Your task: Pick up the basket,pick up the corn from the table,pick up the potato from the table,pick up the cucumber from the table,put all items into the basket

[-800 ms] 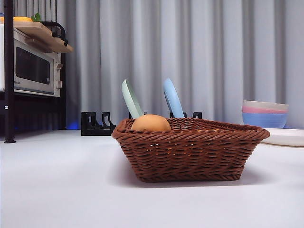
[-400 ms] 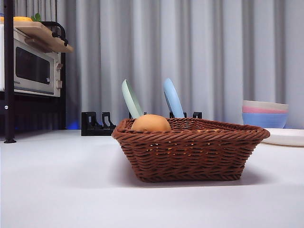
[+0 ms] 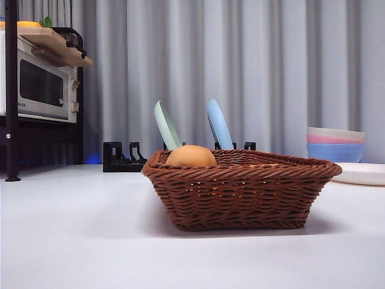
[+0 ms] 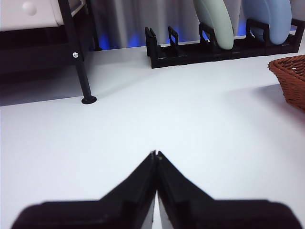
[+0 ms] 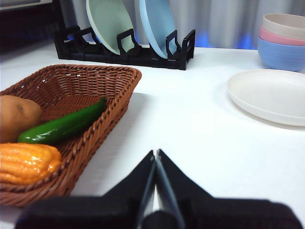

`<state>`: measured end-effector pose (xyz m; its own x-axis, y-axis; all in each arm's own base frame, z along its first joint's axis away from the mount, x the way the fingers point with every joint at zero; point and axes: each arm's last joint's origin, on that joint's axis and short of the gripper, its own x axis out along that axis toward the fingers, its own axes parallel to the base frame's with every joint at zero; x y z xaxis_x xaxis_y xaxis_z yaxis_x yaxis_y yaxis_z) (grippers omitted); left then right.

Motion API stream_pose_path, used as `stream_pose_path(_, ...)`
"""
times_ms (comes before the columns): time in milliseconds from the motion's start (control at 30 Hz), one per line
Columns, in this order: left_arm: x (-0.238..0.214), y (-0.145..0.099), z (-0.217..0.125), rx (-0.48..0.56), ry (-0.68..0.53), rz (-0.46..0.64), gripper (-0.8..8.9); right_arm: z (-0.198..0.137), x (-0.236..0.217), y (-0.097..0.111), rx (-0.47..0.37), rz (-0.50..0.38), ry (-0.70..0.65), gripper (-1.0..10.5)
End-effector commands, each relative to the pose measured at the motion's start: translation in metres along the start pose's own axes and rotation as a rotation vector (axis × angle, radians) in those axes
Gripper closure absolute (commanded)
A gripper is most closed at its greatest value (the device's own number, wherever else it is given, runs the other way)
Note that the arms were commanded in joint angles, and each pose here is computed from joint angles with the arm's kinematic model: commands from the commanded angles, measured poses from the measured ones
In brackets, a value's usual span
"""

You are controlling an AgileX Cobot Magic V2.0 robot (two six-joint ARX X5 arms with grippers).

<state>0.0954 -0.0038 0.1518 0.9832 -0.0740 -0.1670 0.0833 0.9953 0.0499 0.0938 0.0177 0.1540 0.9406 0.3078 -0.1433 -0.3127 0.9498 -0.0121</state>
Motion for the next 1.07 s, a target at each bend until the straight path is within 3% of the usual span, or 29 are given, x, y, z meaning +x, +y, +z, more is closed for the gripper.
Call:
stream_pose_path(33, 0.0014, 0.0, -0.0045, -0.011, 0.011, -0.001, 8.16, -0.0049, 0.001, 0.0, 0.071, 0.0, 0.019, 9.5)
stream_pose_path(1067, 0.0014, 0.0, -0.0045, -0.011, 0.011, -0.001, 8.16, -0.0044, 0.001, -0.0001, 0.077, -0.002, 0.014, 9.5)
